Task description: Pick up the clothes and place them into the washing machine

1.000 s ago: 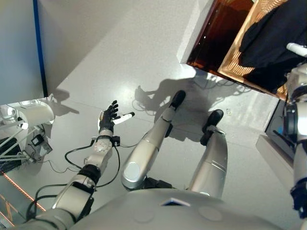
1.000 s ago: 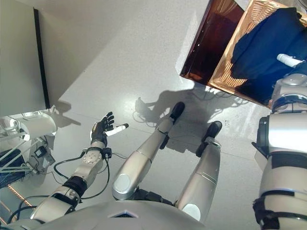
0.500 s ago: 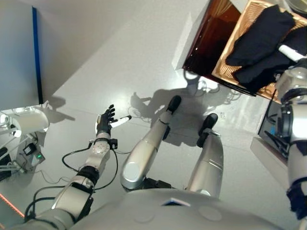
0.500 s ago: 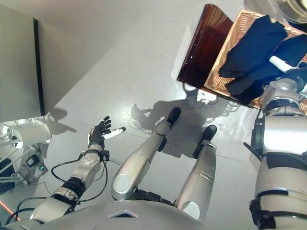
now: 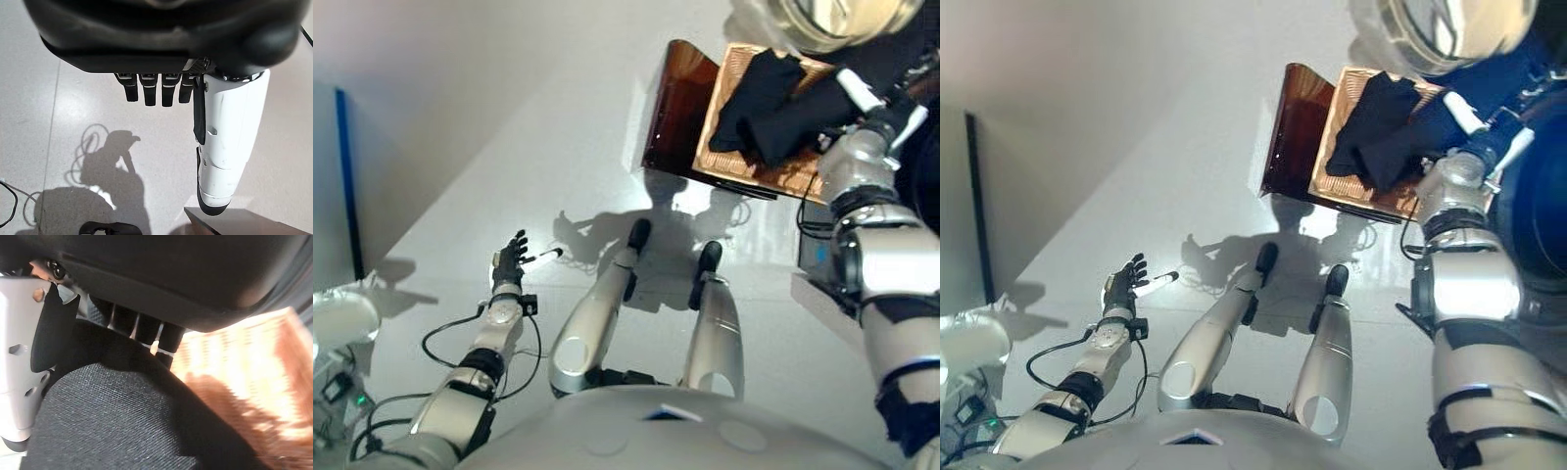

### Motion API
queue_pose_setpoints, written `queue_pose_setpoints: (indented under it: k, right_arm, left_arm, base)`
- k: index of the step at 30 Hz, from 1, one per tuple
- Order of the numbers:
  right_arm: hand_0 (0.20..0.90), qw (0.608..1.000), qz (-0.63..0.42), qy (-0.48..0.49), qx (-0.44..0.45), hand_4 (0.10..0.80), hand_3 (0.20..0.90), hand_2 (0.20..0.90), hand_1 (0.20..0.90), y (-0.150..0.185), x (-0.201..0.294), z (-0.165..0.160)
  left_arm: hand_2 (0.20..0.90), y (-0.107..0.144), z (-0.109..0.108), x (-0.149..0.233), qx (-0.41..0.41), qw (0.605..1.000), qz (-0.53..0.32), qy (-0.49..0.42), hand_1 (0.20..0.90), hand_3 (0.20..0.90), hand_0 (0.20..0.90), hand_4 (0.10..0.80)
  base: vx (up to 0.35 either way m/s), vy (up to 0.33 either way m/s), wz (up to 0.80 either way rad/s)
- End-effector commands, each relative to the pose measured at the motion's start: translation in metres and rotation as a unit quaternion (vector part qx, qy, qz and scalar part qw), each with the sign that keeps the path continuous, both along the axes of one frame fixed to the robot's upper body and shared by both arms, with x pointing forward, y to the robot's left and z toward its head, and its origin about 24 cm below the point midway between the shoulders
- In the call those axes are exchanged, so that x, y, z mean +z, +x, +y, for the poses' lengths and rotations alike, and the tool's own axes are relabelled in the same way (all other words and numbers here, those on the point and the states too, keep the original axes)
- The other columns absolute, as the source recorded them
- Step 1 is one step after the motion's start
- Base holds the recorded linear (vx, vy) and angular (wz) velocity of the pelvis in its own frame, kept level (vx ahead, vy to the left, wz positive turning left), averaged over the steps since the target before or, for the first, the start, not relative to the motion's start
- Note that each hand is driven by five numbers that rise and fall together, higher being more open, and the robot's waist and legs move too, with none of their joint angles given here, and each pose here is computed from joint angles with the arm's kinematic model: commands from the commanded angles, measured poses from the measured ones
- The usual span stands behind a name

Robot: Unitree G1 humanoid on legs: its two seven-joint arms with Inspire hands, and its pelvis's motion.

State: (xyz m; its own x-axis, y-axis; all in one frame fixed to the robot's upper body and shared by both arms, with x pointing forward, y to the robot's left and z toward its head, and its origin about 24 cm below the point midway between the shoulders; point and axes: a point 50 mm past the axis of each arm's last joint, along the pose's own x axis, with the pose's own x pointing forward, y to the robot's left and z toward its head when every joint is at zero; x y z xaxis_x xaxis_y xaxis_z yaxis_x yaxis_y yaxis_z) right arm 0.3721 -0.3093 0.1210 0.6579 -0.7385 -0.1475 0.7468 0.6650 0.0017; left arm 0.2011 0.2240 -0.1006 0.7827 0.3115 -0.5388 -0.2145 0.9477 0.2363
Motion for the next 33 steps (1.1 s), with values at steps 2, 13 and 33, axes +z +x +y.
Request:
queue_pose_setpoints:
  k: [2,13,33]
  right_arm:
    - [0.200,0.996,-0.034,-0.083,-0.026,0.300,0.200,0.200,0.200,0.001,0.042,-0.019]
    - [0.200,0.996,-0.047,-0.080,-0.001,0.300,0.200,0.200,0.200,0.013,0.039,0.011]
    - [0.200,0.886,-0.347,0.296,-0.081,0.300,0.200,0.200,0.200,-0.019,-0.021,0.031]
  left_arm:
    - [0.900,-0.013,0.039,0.000,0.062,0.997,0.014,0.040,0.900,0.900,0.900,0.800]
    - [0.900,-0.026,0.041,-0.009,0.078,0.995,0.044,0.042,0.900,0.900,0.900,0.800]
    - [0.900,-0.023,0.017,-0.008,0.059,0.998,0.012,0.001,0.900,0.900,0.900,0.800]
  base:
    - [-0.041,-0.012,0.03]
    - [-0.006,-0.002,0.00]
    - [-0.015,0.033,-0.09]
